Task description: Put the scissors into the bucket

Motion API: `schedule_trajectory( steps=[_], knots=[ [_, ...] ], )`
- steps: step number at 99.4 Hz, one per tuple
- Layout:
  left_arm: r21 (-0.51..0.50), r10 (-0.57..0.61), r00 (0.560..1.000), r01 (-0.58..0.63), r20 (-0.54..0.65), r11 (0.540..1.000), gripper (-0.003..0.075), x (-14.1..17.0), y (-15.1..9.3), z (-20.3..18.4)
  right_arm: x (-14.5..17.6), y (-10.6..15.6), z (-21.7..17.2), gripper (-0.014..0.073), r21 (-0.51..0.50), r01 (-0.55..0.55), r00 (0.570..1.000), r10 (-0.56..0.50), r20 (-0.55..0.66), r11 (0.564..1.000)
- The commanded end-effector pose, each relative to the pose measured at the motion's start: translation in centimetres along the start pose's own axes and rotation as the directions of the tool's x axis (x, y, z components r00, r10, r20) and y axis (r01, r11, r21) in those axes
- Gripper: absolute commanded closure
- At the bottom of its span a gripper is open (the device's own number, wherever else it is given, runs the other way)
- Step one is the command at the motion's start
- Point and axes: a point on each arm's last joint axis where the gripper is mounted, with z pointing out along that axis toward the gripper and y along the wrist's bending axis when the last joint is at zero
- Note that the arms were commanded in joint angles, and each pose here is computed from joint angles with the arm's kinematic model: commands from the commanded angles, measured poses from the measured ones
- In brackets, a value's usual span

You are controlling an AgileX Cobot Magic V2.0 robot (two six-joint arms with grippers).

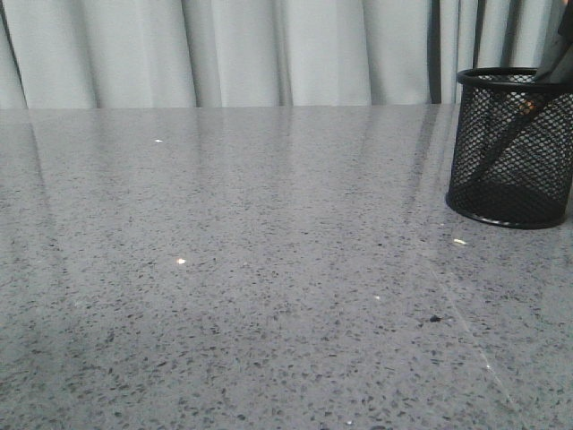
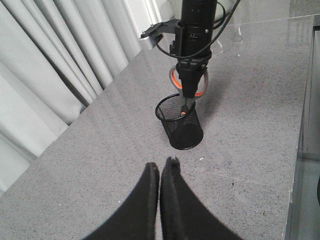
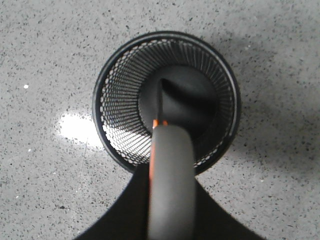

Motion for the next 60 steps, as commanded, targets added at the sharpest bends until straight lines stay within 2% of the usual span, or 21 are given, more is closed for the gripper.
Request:
schedule_trajectory(
  steps=[1,9,22,33,43,60],
  knots=[
    [-0.022,-0.015,0.995,0.017,0.094,1.0,0.074,-1.2,0.3,-0.4,0.0,0.4,-1.7,0.0631,-0.015,0.004,1.0,-0.004,0.012,1.0],
    [-0.022,-0.015,0.995,0.017,0.094,1.0,0.074,-1.2,0.3,-0.4,-0.2,0.4,-2.2,0.0553,-0.014,0.008,0.999,-0.007,0.032,1.0],
    [-0.022,-0.015,0.995,0.017,0.094,1.0,0.074,-1.2,0.3,-0.4,-0.6,0.6,-2.9,0.0295,-0.009,0.015,0.998,-0.015,0.065,1.0],
    [-0.024,-0.014,0.995,0.016,0.096,1.0,0.074,-1.2,0.3,-0.4,-1.3,0.6,-3.9,0.0152,0.015,0.027,0.992,-0.028,0.126,1.0],
    [-0.043,-0.011,0.991,0.016,0.131,0.999,0.074,-1.0,0.4,0.2,-2.3,0.7,-5.7,0.0138,0.037,0.042,0.974,-0.049,0.221,0.998],
    [-0.143,0.03,0.958,0.012,0.287,0.99,0.074,-0.5,0.6,1.3,-3.5,1.6,-10.4,0.0158,0.064,0.069,0.923,-0.088,0.375,0.996]
  ],
)
